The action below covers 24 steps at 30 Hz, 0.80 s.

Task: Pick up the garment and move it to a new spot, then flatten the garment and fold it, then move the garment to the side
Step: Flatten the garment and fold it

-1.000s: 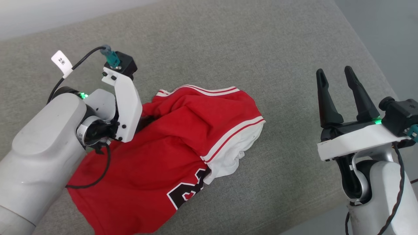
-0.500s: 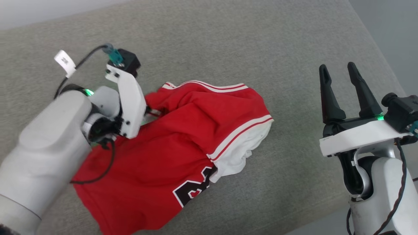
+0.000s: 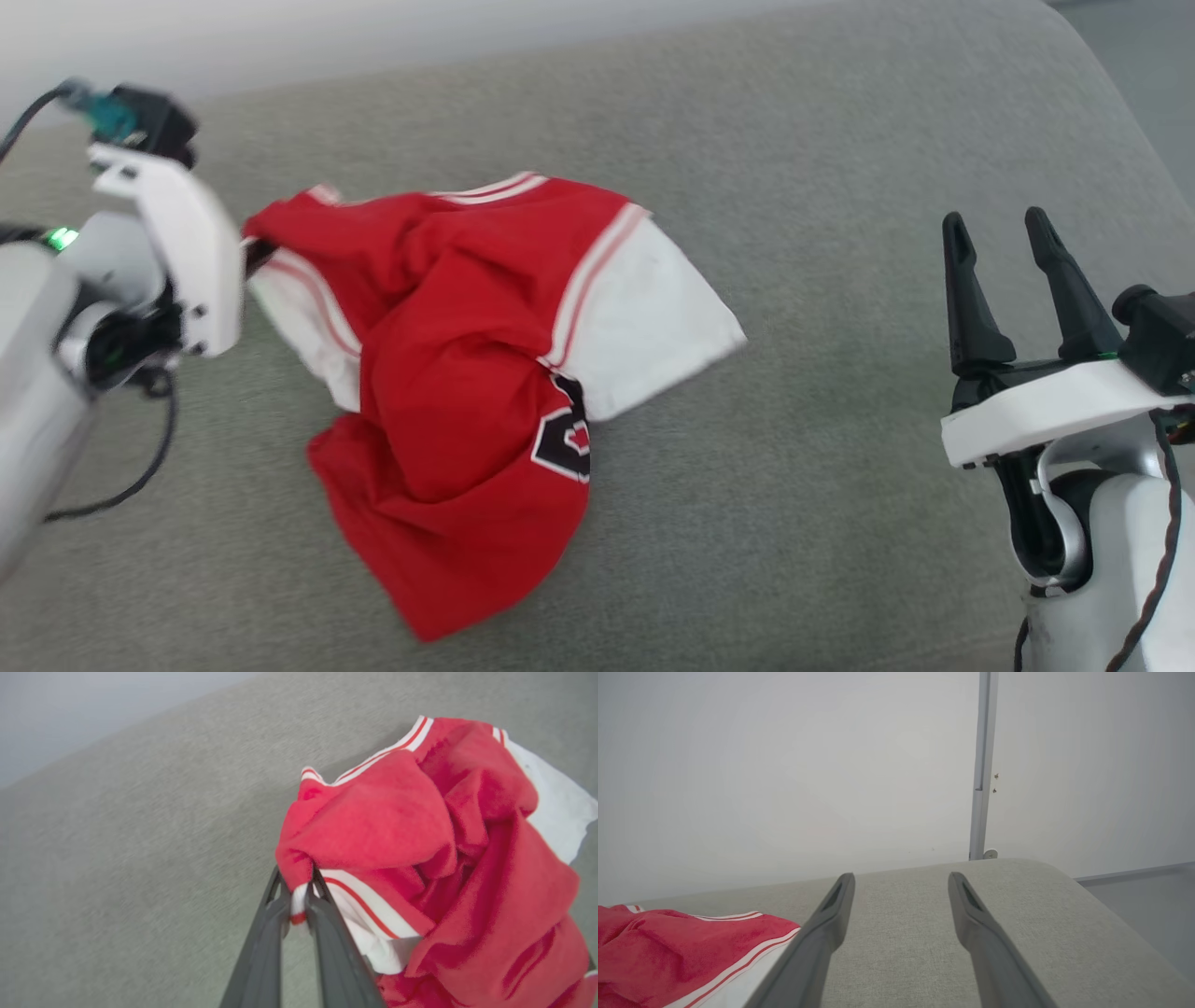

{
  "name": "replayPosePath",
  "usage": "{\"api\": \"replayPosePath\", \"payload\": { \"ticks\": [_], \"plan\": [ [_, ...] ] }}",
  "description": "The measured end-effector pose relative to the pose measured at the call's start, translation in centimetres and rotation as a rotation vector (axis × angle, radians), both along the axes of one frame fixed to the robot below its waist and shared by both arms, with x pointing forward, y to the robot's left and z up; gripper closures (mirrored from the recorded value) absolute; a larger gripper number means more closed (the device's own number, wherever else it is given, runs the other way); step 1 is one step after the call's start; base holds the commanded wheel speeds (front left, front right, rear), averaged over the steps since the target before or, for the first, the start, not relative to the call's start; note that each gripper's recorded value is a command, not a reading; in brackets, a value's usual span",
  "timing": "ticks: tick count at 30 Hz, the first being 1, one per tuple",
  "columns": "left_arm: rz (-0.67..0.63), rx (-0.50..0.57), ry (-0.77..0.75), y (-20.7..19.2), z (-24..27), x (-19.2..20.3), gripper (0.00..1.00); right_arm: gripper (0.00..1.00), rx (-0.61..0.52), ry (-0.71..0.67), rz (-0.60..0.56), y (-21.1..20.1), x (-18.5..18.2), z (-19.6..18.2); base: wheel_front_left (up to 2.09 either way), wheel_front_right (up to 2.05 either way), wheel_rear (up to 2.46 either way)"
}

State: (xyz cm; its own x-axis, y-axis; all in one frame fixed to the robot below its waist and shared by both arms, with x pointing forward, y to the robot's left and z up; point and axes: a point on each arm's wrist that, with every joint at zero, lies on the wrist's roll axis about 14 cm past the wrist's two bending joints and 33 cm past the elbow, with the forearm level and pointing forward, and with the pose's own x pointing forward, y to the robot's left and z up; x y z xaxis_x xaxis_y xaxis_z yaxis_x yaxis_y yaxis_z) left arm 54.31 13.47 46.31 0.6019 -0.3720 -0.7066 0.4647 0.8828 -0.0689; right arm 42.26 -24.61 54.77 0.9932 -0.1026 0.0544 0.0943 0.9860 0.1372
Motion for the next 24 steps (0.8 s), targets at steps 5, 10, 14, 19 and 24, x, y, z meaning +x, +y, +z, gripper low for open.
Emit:
{"api": "replayPosePath", "payload": {
  "ticks": [5, 10, 14, 19, 24],
  "plan": [
    [0.106, 0.036, -0.01, 4.7, 0.1, -1.9, 1.0, 0.0, 0.007, -0.006, 0.035, 1.2, -0.1, 0.5, 0.0, 0.0, 0.0],
    [0.179, -0.011, 0.032, 6.4, -1.0, -4.1, 0.99, 0.0, 0.012, -0.011, 0.067, 2.4, 0.0, 0.9, 0.0, 0.0, 0.0],
    [0.191, -0.038, 0.048, 6.2, -1.5, -4.5, 0.17, 0.0, 0.012, -0.012, 0.08, 2.8, 0.2, 1.1, 0.0, 0.0, 0.0],
    [0.227, -0.057, 0.095, 6.5, -2.5, -4.5, 0.0, 0.0, 0.011, 0.001, 0.087, 3.0, 0.6, 0.8, 0.0, 0.0, 0.0],
    [0.275, -0.037, 0.22, 6.8, -4.2, -5.4, 0.0, 0.0, 0.011, 0.006, 0.083, 2.9, 0.8, 0.5, 0.0, 0.0, 0.0]
  ]
}}
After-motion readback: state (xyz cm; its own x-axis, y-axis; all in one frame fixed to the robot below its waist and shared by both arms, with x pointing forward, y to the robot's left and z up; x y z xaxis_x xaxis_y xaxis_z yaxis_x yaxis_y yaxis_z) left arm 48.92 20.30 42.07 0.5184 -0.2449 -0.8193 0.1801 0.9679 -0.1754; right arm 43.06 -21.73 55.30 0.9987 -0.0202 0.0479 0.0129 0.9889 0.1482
